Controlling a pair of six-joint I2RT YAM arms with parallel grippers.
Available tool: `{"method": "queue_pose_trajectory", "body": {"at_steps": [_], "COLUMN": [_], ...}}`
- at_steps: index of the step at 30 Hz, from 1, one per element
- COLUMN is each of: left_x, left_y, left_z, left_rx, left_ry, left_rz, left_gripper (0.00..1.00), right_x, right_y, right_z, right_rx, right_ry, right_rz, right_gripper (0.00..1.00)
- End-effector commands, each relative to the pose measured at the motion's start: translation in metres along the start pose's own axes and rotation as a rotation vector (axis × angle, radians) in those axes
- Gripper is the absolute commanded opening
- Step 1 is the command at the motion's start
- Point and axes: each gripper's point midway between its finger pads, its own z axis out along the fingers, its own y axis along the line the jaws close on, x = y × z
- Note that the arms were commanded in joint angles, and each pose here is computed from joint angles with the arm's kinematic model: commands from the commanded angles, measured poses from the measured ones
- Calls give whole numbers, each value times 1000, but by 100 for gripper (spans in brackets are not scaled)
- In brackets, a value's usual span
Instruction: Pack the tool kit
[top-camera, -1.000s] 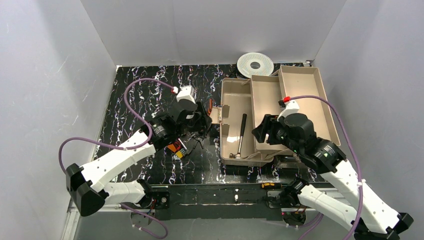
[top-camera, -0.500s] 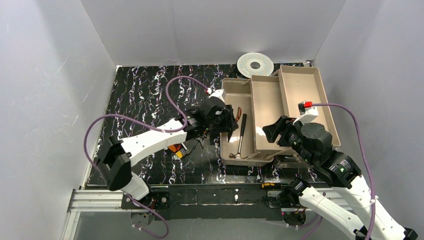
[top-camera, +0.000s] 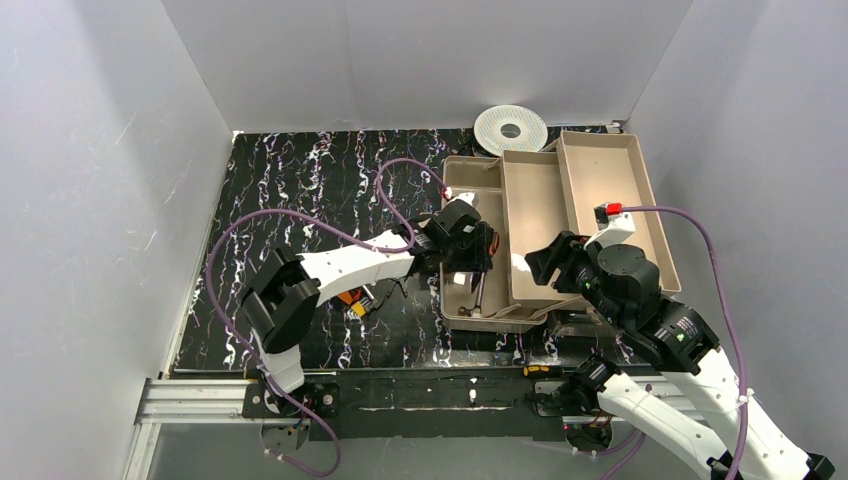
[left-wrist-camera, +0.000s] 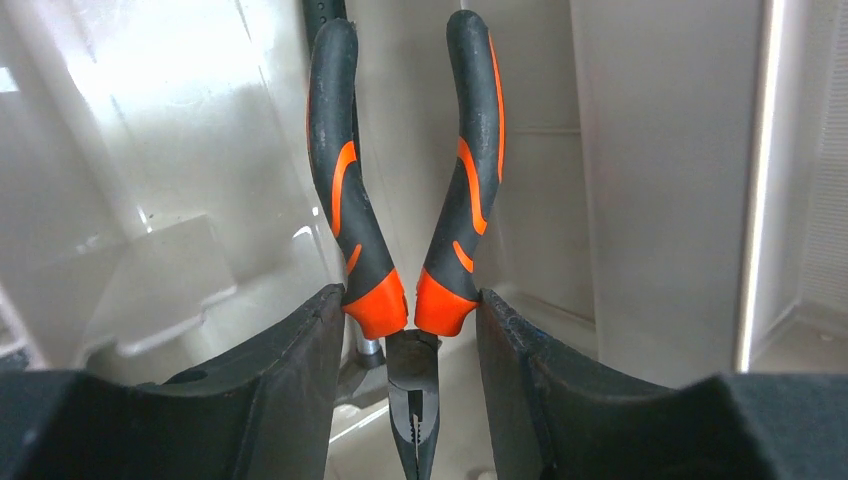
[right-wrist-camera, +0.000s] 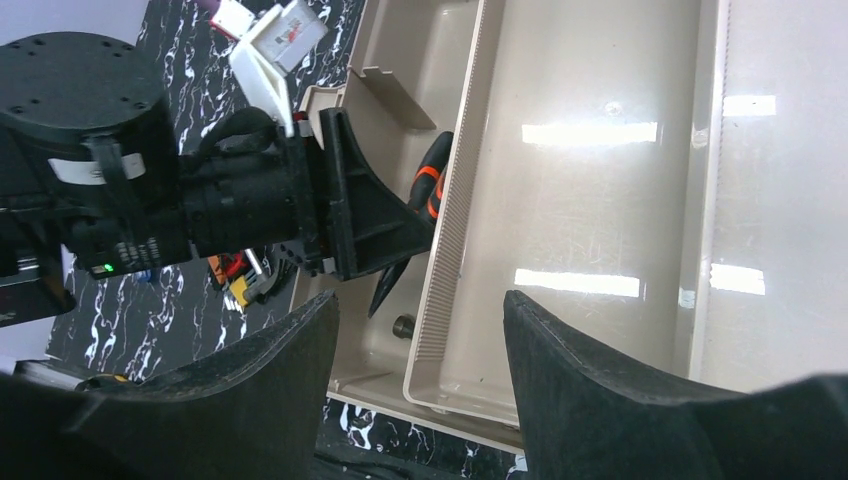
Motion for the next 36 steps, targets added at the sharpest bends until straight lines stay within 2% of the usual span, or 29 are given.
{"method": "queue_pose_trajectory", "body": {"at_steps": [1, 7, 10, 14, 18, 23, 26, 30, 36], "left_x": [-12, -21, -29, -40, -52, -56, -55, -46, -29], "left_y": [-24, -19, -12, 1, 49, 130, 166, 204, 252], "left_z": [0, -12, -30, -72, -131, -198, -218, -215, -184], "left_rx": [59, 17, -16, -79, -279, -556, -621, -646, -739], "left_ry": [-11, -43, -84, -137, -240, -433, -481, -456, -400], "left_rz": [12, 15, 30, 64, 116, 47, -44, -201, -368], "left_gripper": [20, 57, 71, 88, 98, 98, 98, 90, 77], "right_x": [-9, -10, -10, -8, -5, -3, -1, 2, 4], "right_y": [-3, -5, -3, -2, -2, -1, 3, 5, 7], "right_z": [-4, -4, -4, -2, -1, 2, 6, 9, 8], "right_rx": [12, 21, 16, 14, 12, 2, -12, -19, -33], "right_ry": [-42, -45, -43, -34, -25, -24, -16, 1, 12], "right_rz": [11, 7, 6, 4, 1, 4, 7, 7, 10], "right_gripper": [69, 69, 69, 69, 69, 69, 69, 69, 69]}}
